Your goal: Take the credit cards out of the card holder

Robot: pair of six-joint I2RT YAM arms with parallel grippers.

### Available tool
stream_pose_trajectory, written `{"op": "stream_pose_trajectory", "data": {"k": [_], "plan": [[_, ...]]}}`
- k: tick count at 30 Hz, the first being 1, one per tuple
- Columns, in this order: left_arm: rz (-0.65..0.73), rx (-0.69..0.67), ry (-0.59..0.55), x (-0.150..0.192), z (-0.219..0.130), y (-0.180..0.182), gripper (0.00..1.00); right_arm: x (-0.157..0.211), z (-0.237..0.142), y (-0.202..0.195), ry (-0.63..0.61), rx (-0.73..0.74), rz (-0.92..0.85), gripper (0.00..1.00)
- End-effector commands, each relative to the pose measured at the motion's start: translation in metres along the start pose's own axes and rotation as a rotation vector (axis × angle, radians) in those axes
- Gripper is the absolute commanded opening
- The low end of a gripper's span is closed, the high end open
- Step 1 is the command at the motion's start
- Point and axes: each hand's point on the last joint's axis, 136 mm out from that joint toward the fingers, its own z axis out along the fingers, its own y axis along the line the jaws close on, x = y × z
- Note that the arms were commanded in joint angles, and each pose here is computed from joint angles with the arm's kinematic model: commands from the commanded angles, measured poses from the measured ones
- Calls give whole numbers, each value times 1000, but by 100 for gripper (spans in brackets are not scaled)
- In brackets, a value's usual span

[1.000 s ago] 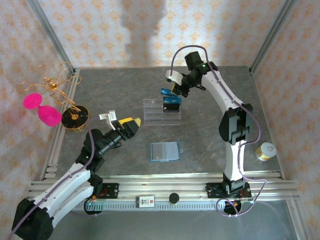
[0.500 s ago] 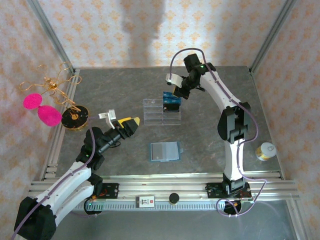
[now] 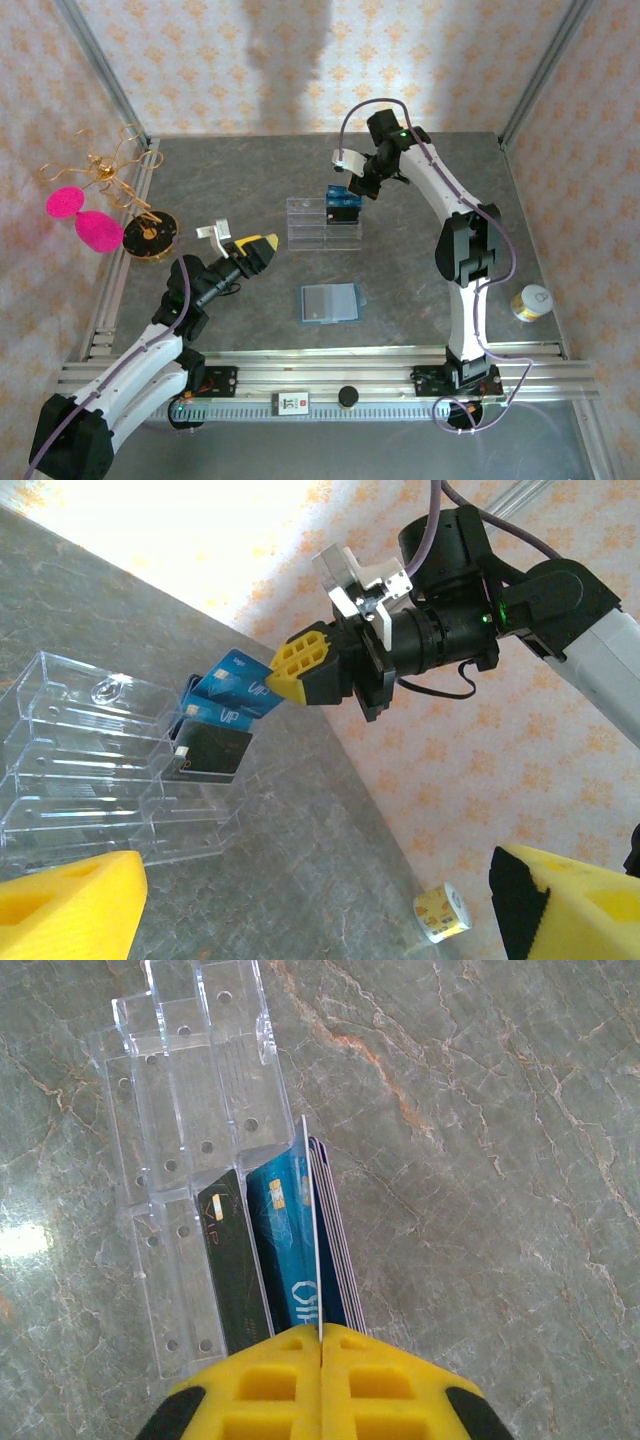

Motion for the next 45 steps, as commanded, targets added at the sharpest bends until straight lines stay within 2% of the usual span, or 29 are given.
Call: {"op": "stream_pose_trajectory", "data": {"k": [1, 10, 17, 23, 26, 28, 31, 34, 38, 42, 45], "plan": [[-2, 38, -11, -3, -2, -5, 88, 7, 3, -6, 26, 27, 7, 0], [-16, 42, -15, -2, -2, -4, 88, 17, 12, -1, 57, 22, 15, 1], [-27, 50, -20, -2, -2, -4, 88, 9, 12, 2, 38, 31, 16, 19], [-25, 70, -22, -2, -4, -8, 88, -18, -10, 1, -72, 62, 20, 33], [-29, 75, -39, -3, -6, -7, 90, -32, -19, -1, -132, 78, 51, 36], [-44, 71, -63, -4, -9, -4, 99, -44, -28, -2, -189, 91, 84, 37], [-62, 82, -113, -8, -15, -3, 99, -67, -48, 4, -320, 91, 131, 38], [-79, 88, -145, -10, -19, -2, 99, -89, -67, 8, -495, 103, 247, 39], [-125, 110, -171, -8, -24, 0, 99, -100, -76, 15, -685, 96, 526, 39], [-133, 94, -128, 0, -20, 5, 99, -69, -50, 33, -658, 166, 886, 37], [-150, 24, -70, 10, -14, 18, 97, -46, -22, 83, -565, 139, 987, 38]]}}
